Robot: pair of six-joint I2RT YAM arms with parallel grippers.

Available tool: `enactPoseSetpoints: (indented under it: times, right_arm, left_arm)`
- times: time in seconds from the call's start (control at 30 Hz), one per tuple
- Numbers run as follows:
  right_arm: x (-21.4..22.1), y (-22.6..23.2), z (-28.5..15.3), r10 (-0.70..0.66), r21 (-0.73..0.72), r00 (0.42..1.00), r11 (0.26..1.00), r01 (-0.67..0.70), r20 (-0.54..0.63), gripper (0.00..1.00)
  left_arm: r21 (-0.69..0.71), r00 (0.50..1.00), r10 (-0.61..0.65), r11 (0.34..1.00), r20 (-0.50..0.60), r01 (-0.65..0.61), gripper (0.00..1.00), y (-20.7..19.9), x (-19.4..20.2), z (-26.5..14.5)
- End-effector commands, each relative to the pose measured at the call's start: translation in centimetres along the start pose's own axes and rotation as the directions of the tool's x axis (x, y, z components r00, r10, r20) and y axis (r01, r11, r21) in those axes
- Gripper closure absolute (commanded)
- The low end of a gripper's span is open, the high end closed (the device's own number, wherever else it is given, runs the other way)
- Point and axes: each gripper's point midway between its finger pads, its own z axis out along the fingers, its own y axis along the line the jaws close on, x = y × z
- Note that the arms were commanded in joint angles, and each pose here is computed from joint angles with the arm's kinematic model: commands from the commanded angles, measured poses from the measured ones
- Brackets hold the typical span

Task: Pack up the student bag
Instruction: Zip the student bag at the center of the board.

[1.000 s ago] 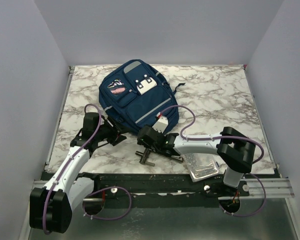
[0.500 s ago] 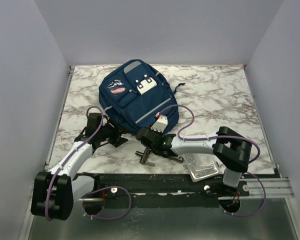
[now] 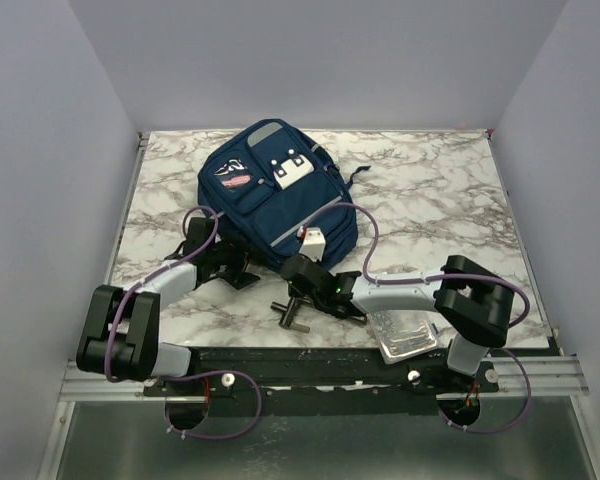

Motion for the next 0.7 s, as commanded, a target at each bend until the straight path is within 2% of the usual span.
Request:
enactPoseSetpoints:
  times: [0.0,0.13,0.33,0.43,0.53,0.67]
  right_arm:
    - [0.0,1.4,-1.8,-0.206,-0.121,0.977,0.972,0.2,-0.045,1.0]
    - [0.6,-0.2,-2.8,-0.362,-0.099,0.924,0.931,0.351,-0.125,1.0]
    - [1.4,-2.5,-5.6,-0.577,-0.167,0.782,0.816,0.553,-0.234,1.0]
    - [2.8,-4.1,-6.9,-0.7,-0.259,0.66,0.714,0.65,-0.273,1.0]
    - [3.4,-6.9,-7.5,-0.805,-0.277,0.511,0.587,0.761,-0.301,1.0]
    - [3.1,-10.8,-7.6,-0.867,-0.29,0.373,0.469,0.834,-0.33,1.0]
  left_arm:
    - [-0.004,0.999,-0.005,1.0,0.044,0.005,0.35,-0.7,-1.1,1.2]
    - [0.014,0.997,0.05,0.999,0.057,-0.051,0.43,-2.3,-1.4,1.7]
    - [0.014,0.989,0.118,0.993,0.088,-0.12,0.83,-3.6,-2.4,2.3]
    - [0.004,0.984,0.14,0.99,0.106,-0.141,1.0,-3.3,-3.1,2.2]
    - [-0.029,0.979,0.158,0.987,0.129,-0.156,1.0,-2.3,-4.1,1.5]
    - [-0.049,0.968,0.187,0.982,0.166,-0.182,1.0,-1.3,-5.5,0.1]
